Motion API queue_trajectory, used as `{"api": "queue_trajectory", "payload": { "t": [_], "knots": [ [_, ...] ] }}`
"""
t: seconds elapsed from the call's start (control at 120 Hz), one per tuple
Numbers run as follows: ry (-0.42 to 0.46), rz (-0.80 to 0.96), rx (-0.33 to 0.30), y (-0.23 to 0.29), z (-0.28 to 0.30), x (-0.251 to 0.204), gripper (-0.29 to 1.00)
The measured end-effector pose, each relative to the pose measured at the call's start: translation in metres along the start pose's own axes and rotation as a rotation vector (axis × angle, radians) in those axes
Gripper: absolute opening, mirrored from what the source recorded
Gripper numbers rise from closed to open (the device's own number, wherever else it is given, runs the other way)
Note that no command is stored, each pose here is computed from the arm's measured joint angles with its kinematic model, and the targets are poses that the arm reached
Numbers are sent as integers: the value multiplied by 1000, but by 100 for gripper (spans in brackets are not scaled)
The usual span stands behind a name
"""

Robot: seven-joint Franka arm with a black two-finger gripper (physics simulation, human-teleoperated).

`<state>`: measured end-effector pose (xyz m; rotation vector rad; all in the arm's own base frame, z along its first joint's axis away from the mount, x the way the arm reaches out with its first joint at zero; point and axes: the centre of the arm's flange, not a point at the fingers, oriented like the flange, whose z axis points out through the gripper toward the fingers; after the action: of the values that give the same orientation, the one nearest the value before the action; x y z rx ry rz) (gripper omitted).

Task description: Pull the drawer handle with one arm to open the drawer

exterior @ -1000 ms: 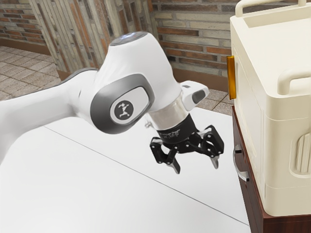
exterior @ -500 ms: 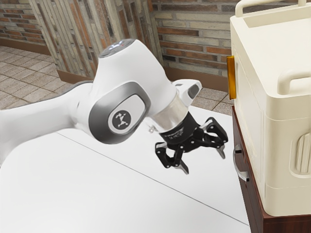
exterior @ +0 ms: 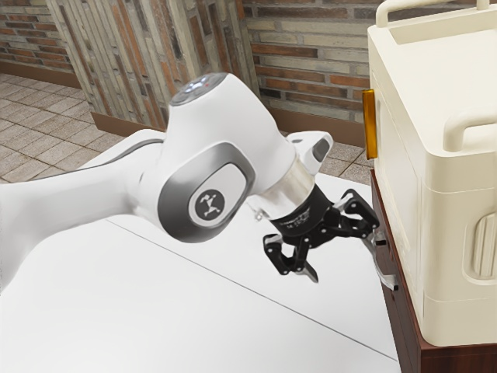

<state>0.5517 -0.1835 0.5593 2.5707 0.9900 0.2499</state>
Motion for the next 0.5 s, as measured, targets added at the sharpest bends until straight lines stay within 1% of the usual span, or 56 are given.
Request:
{"api": "queue_trajectory", "payload": {
  "t": [0.5],
  "knots": [
    [-1,-19,-9,6,16,-3,70]
  ]
}}
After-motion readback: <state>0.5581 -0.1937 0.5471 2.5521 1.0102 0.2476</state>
